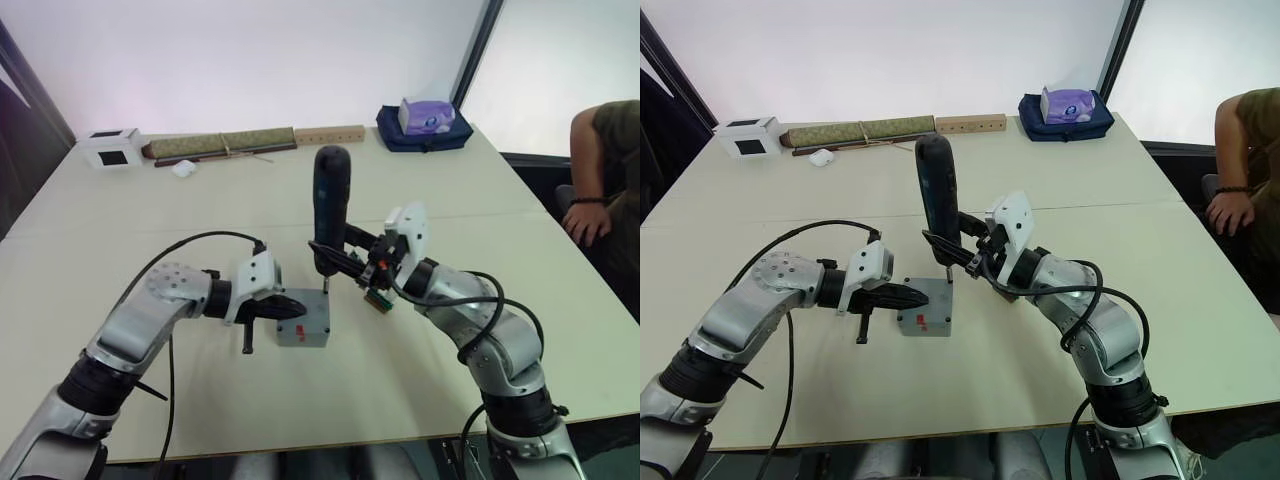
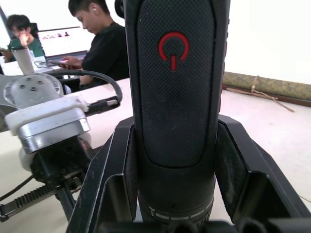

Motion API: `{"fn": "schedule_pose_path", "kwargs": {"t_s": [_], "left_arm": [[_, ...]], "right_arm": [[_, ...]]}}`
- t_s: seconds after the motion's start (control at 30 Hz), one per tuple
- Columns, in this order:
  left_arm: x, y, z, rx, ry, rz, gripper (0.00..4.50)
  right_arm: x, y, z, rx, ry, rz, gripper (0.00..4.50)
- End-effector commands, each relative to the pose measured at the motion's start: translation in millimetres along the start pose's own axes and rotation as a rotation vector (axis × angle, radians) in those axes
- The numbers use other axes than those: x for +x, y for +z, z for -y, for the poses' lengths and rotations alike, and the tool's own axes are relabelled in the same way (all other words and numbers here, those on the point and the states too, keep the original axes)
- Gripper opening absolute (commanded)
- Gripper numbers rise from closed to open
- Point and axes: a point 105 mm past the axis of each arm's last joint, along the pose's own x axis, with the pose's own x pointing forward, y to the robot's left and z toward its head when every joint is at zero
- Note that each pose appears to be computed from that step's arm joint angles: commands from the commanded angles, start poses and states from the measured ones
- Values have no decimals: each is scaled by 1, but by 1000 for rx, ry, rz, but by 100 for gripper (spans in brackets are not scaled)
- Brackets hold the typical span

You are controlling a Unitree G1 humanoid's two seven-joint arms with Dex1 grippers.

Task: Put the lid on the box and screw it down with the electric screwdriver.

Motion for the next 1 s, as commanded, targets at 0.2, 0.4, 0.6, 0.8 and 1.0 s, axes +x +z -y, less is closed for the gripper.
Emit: {"fn": "schedule_pose_path", "kwargs": {"t_s": [0.2,0.4,0.6,0.8,1.0], "left_arm": [[3,-26,5,-35,-12,-87,0],[4,-29,3,-34,-10,-102,0],[6,-20,5,-30,-15,-95,0],[6,-15,5,-34,-16,-95,0],[6,-14,5,-39,-12,-94,0]], "right_arm": [[-6,-45,4,85,-46,-192,155],[-6,-51,3,96,-54,-225,155],[-7,-56,5,103,-69,-252,155],[-7,-52,7,83,-69,-249,155],[-4,-29,7,11,-47,-174,155]]}}
